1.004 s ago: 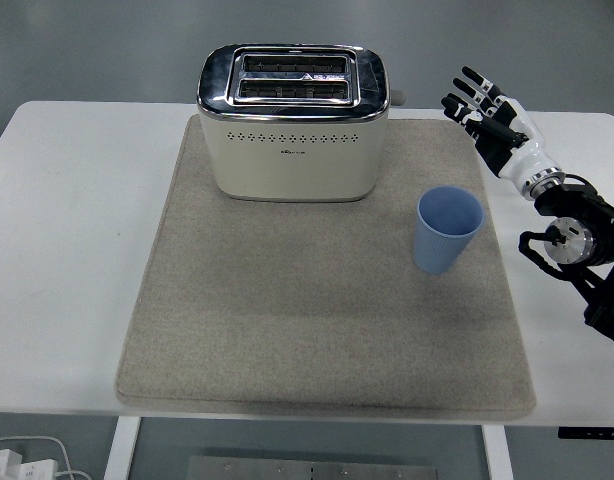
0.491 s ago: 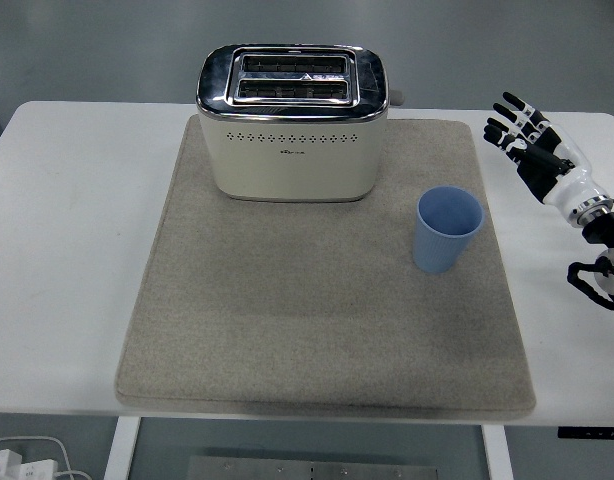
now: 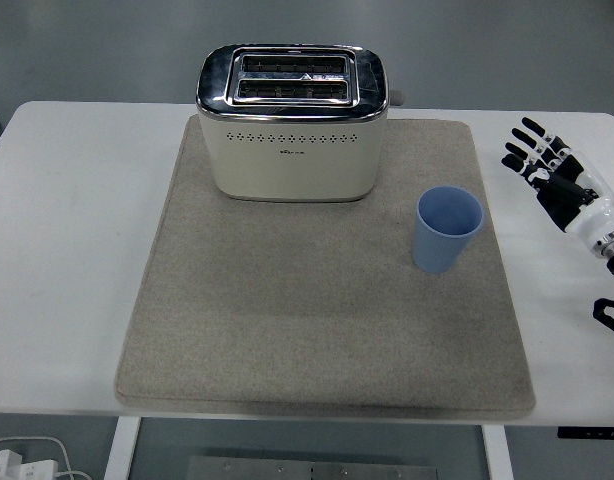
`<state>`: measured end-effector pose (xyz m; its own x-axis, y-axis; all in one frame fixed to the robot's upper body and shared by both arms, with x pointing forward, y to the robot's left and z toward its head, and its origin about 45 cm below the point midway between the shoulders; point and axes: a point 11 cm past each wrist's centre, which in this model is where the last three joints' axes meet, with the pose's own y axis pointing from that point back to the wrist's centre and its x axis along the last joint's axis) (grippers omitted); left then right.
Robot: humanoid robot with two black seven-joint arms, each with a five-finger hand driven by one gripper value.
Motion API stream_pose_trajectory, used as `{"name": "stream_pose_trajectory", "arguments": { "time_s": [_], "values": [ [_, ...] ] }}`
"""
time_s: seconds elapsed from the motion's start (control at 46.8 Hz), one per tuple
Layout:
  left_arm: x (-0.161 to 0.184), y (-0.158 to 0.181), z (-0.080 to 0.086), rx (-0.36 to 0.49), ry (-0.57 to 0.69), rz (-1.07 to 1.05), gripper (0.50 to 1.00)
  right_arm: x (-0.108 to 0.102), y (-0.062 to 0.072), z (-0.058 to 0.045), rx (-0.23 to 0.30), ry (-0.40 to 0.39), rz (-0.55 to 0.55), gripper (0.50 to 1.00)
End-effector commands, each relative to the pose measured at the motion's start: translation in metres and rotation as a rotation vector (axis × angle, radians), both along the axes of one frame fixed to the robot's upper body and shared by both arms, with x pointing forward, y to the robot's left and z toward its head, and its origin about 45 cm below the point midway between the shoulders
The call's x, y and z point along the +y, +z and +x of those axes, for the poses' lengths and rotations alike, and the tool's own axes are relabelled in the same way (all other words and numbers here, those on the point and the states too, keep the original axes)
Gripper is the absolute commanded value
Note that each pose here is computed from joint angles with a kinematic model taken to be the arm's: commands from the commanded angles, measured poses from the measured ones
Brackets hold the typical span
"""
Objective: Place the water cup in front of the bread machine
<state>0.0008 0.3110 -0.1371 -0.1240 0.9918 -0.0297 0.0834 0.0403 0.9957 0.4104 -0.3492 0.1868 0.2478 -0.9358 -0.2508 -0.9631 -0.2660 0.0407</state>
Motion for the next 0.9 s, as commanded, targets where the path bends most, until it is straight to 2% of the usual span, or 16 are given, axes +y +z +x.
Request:
{"name": "stream_pose_trajectory", "arguments": {
  "time_s": [0.0, 0.321, 0.406, 0.513, 0.684, 0.876],
  "values": [
    [0.000, 0.000, 0.001, -0.001, 0.000, 0.000, 1.000, -0.006, -0.001, -0.008, -0.002, -0.001, -0.002, 0.926],
    [0.000, 0.000, 0.002, -0.002, -0.004, 0.000, 1.000, -0.018, -0.013, -0.035, 0.003, -0.007, 0.004, 0.926],
    [-0.001, 0.000, 0.003, -0.004, -0.003, -0.002, 1.000, -0.021, -0.013, -0.042, -0.009, -0.001, -0.004, 0.926],
    [-0.001, 0.000, 0.002, -0.004, -0.005, -0.003, 1.000, -0.018, -0.017, -0.052, -0.009, 0.008, 0.007, 0.926],
    [-0.001, 0.000, 0.003, -0.005, -0.003, -0.003, 1.000, -0.014, -0.020, -0.060, -0.012, 0.016, 0.024, 0.926],
    [0.000, 0.000, 0.003, -0.004, -0.003, 0.000, 1.000, -0.003, -0.029, -0.073, 0.006, 0.068, -0.001, 0.926]
  ]
}}
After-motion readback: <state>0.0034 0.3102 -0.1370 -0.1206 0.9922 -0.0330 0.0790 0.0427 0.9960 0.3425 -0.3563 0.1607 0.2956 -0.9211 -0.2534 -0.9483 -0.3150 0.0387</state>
